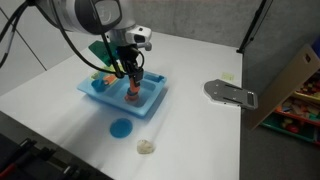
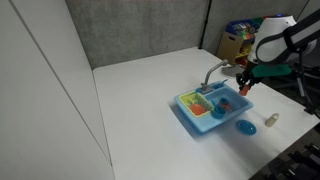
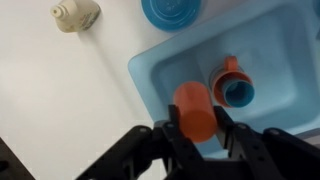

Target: Stack the orange cup on the blue cup in the sink

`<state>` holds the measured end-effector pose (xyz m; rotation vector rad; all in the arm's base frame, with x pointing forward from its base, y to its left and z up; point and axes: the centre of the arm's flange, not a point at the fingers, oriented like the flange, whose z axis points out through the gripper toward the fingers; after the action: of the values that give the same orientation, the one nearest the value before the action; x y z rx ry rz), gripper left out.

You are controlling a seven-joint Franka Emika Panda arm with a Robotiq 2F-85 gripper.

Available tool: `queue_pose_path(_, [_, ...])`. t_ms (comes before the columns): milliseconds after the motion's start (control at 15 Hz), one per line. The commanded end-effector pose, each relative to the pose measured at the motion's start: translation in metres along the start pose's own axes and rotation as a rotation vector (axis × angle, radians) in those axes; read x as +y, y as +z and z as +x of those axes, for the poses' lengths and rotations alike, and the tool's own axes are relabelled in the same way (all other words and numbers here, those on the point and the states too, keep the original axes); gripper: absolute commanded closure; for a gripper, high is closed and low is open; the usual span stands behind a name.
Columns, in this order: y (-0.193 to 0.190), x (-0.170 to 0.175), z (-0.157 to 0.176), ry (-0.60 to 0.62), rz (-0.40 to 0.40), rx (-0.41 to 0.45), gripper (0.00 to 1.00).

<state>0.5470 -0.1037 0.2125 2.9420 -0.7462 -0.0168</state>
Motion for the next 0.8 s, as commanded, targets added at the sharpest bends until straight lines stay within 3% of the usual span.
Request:
queue_pose_path(0, [0.0,-0.025,-0.001,-0.055,-0.009,0.016,0.86])
queue_pose_path(733, [0.023,-0.074,0.01,-0.136,0.019,0.057,0.86])
